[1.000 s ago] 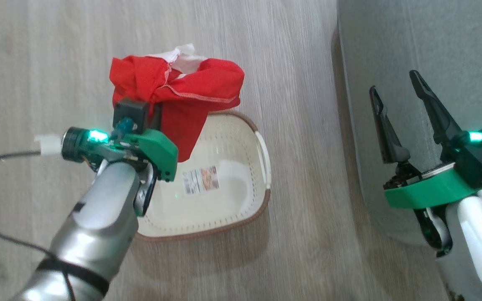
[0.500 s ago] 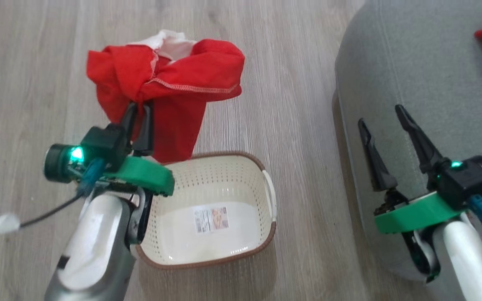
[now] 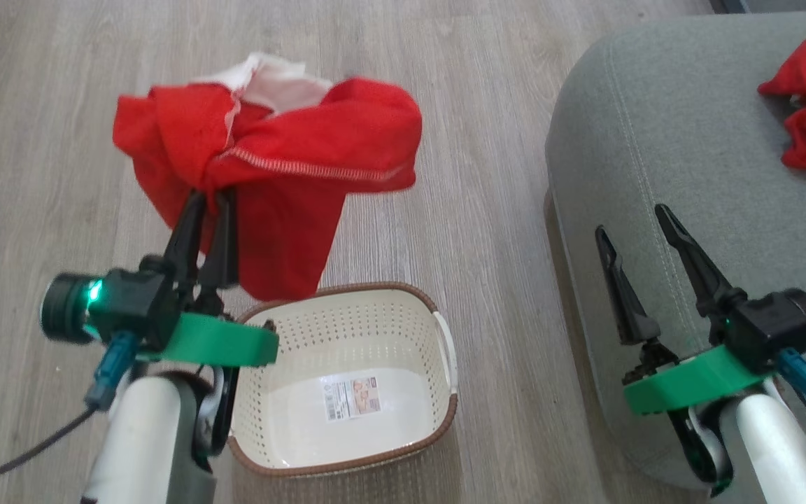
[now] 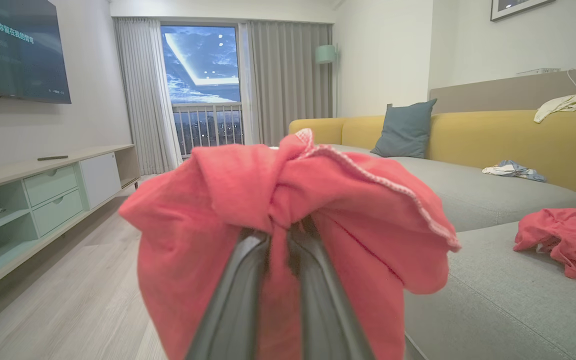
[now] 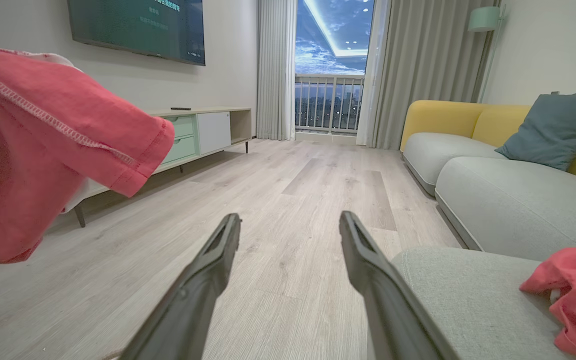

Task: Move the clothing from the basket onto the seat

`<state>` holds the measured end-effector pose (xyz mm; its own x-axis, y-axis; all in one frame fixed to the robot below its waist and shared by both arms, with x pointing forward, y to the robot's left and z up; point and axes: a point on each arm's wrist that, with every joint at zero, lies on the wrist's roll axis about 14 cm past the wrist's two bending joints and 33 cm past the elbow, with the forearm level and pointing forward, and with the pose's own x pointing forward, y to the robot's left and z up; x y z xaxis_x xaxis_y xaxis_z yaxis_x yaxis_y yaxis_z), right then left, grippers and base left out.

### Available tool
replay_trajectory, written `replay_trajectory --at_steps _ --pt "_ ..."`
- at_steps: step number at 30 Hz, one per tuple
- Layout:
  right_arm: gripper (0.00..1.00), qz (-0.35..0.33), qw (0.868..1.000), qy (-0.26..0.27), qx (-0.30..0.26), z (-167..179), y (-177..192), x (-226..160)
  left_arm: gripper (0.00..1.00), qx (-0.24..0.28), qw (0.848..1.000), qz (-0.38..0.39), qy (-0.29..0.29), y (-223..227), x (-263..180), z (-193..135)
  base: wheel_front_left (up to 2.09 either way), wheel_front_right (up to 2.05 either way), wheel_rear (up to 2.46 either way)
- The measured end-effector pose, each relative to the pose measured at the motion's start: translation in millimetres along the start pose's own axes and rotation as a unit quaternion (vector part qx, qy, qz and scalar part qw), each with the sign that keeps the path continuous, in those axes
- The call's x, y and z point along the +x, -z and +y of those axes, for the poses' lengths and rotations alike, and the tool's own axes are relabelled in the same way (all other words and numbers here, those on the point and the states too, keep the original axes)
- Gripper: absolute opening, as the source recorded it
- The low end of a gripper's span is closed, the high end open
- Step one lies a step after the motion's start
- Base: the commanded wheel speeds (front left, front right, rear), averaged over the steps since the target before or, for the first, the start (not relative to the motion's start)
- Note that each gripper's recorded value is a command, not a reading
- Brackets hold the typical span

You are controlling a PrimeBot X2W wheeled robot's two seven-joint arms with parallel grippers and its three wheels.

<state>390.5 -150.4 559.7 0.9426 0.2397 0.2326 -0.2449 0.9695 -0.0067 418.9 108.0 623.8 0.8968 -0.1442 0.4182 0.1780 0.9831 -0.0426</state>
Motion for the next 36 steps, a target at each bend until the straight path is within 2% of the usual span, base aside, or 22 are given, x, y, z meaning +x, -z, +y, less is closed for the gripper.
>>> replay_trajectory --at_steps 8,18,26,36 --pt "1.0 0.003 1.0 0.002 0.005 3.9 1.5 -5.3 0.0 -0.005 0.999 0.047 0.005 24.0 -22.6 -0.7 0.0 0.0 0.0" --pt "1.0 -0.008 1.0 -0.018 0.001 14.6 -6.5 -5.5 0.0 -0.007 0.999 0.044 0.01 20.7 -23.5 -4.8 0.0 0.0 0.0" --pt "1.0 -0.016 0.995 -0.096 -0.008 46.9 -15.5 -7.6 0.0 0.001 0.998 0.041 0.052 19.6 -23.6 -22.1 0.0 0.0 0.0" --pt "1.0 -0.027 0.978 -0.203 -0.037 91.7 -22.2 -0.4 0.0 0.039 0.981 0.06 0.179 35.7 -33.3 -79.5 0.0 0.0 0.0"
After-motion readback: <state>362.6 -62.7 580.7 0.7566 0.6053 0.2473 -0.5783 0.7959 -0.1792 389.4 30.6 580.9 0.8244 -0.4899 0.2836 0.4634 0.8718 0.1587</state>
